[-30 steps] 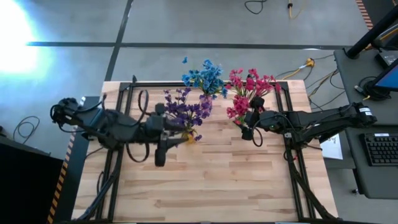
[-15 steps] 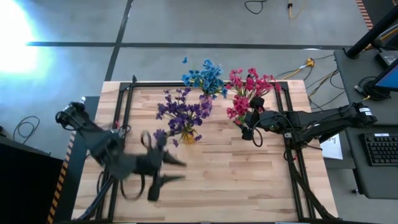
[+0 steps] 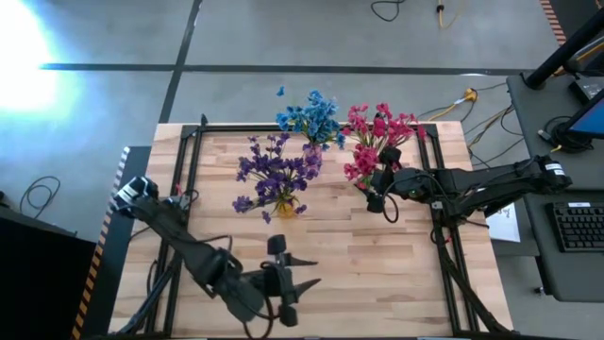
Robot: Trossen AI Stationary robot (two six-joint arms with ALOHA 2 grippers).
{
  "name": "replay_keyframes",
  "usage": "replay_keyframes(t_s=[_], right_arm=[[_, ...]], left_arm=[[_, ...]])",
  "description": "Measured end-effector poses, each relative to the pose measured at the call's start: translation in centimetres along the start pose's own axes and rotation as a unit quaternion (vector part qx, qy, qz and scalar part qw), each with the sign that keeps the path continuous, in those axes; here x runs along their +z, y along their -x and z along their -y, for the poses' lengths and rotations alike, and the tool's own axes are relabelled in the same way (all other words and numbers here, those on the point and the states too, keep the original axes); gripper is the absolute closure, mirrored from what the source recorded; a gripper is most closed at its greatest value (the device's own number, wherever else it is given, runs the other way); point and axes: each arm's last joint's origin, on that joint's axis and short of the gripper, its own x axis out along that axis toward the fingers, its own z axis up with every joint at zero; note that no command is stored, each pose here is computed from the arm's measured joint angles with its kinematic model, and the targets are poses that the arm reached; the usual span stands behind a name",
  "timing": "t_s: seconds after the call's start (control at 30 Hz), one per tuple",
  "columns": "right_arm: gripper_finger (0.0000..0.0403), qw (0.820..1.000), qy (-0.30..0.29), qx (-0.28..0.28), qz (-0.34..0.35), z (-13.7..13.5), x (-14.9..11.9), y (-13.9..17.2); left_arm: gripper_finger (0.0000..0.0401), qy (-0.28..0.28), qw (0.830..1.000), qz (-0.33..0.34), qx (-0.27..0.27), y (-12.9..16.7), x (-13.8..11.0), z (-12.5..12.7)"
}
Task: Sort flowers into vase by color
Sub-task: Put the pink flowers into the green vase
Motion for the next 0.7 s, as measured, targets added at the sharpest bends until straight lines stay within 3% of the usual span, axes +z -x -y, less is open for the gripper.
replay_keyframes(t_s=[0.2,0.5,0.7], right_arm=[[0.0044,1.0,-0.001,-0.025,-0.006,0.1,0.0,0.0],[0.0044,0.999,-0.033,-0.03,-0.005,0.2,0.1,0.0],[0.0044,1.0,-0.008,-0.028,0.004,0.1,0.3,0.1]], left_arm=[[0.0247,-0.007,0.997,0.004,0.072,-1.2,-0.9,0.4],[0.0247,-0.026,0.996,-0.014,0.087,-2.5,-2.0,0.3],[0.0247,-0.052,0.991,-0.041,0.113,-2.3,-2.9,0.1]])
